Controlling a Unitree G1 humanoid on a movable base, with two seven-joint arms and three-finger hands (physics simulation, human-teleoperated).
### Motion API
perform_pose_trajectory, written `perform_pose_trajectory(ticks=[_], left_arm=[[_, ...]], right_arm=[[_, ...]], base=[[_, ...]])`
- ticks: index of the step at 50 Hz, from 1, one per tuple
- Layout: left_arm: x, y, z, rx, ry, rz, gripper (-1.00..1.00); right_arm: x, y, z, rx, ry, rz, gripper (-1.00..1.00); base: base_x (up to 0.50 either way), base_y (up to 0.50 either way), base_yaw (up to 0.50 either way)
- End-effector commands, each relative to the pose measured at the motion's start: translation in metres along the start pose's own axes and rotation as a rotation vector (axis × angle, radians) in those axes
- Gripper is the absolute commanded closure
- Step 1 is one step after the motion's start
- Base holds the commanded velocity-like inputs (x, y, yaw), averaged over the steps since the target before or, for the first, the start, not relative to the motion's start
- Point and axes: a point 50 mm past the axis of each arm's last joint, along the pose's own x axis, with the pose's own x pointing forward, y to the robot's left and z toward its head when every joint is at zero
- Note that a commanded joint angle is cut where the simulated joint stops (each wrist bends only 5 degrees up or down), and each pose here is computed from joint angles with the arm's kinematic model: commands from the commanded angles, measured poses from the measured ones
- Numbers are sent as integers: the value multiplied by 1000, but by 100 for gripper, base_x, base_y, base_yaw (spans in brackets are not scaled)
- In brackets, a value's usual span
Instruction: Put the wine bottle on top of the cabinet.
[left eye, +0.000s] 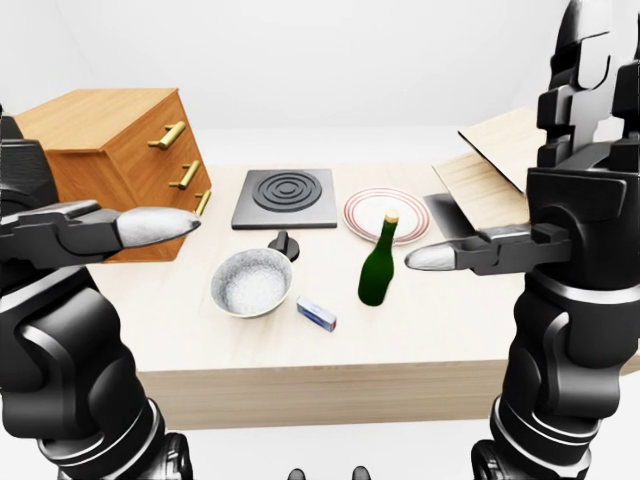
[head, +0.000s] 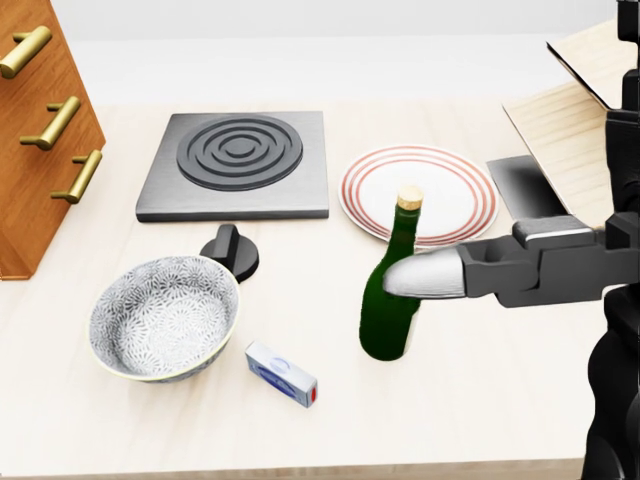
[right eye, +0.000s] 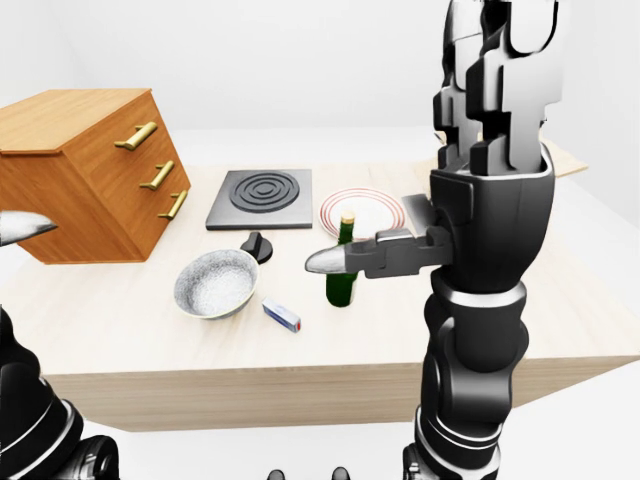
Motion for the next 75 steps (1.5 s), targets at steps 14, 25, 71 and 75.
perform_pose_trajectory(ticks=[14,25,71,75], left_arm=[[15,2,16,-92,-74,32,-100],[12,3,13,-86,-51,32,-100],[9,5,5,-63,-14,33,-100],[9,4,6,-65,-20,29,-100]], right_arm=[[9,-8,23,2,-132,-9,-100],[8,-6,20,1,-113,-2,-100],[5,-6,17,-76,-83,14,-100],[2,-10,21,-89,-93,17,-100]], base=[[50,0,0],[50,0,0],[3,32,0],[0,0,0]])
